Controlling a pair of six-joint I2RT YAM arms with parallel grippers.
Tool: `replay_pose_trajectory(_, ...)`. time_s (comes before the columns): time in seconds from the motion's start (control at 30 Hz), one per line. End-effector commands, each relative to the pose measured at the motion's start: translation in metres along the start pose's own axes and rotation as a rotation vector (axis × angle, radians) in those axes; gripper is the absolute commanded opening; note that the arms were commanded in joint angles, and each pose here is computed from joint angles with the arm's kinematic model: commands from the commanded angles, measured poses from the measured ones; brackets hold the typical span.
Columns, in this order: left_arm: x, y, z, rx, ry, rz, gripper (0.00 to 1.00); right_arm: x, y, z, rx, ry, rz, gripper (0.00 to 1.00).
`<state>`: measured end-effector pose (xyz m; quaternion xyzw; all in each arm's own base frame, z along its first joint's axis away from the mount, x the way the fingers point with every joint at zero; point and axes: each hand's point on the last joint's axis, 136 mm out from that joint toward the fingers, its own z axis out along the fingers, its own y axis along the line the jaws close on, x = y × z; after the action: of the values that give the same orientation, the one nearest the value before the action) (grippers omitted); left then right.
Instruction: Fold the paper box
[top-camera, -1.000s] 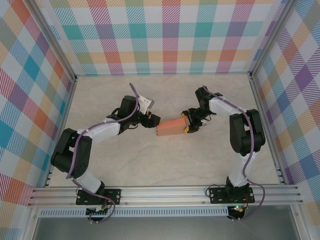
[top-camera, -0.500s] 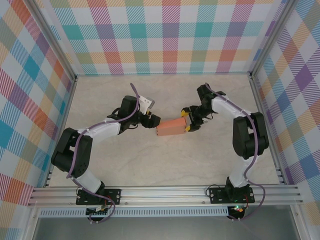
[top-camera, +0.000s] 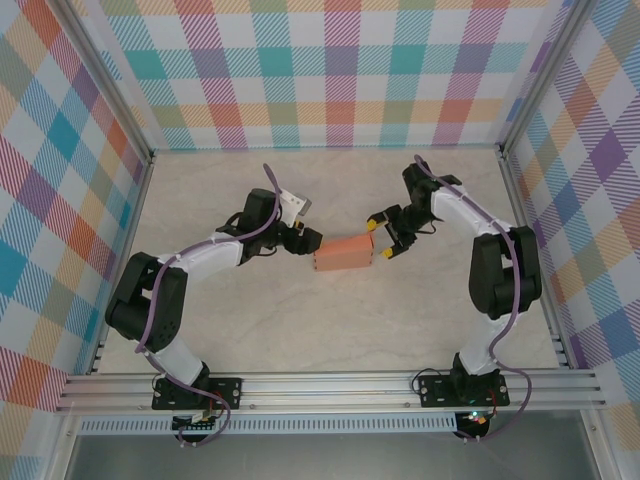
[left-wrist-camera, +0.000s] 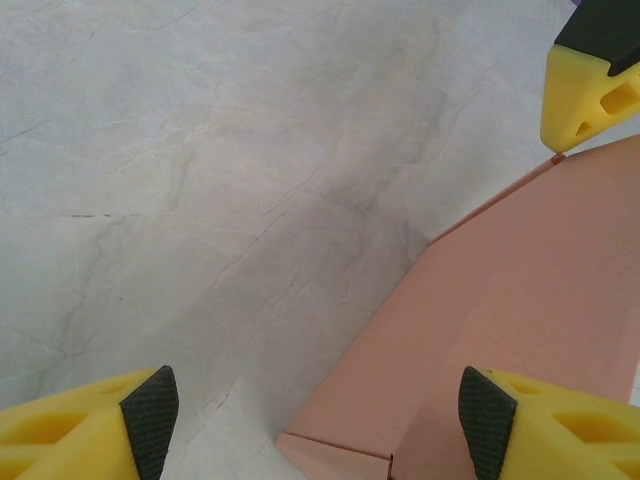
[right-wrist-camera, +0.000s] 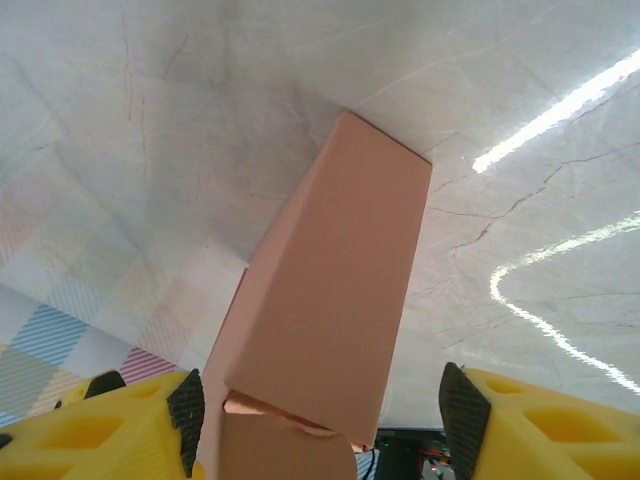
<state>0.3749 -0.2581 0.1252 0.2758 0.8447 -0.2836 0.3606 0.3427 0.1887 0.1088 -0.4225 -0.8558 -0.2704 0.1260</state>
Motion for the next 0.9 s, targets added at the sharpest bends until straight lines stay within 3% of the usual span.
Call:
replay_pose_trajectory(0.0,0.039,0.009,0.009,-0.039,0.142,0.004,0.76,0.001,-0.001,-0.004,0.035,0.002,-0.056,0.60)
replay_pose_trajectory(0.57,0.036,0.010,0.013,-0.033,0.152,0.000,0.76,0.011,0.013,-0.017,0.019,0.034,-0.097,0.64)
replay_pose_trajectory(0.87,0.038,0.010,0.014,-0.032,0.155,-0.006,0.76,0.017,0.020,-0.015,-0.010,0.062,-0.077,0.59)
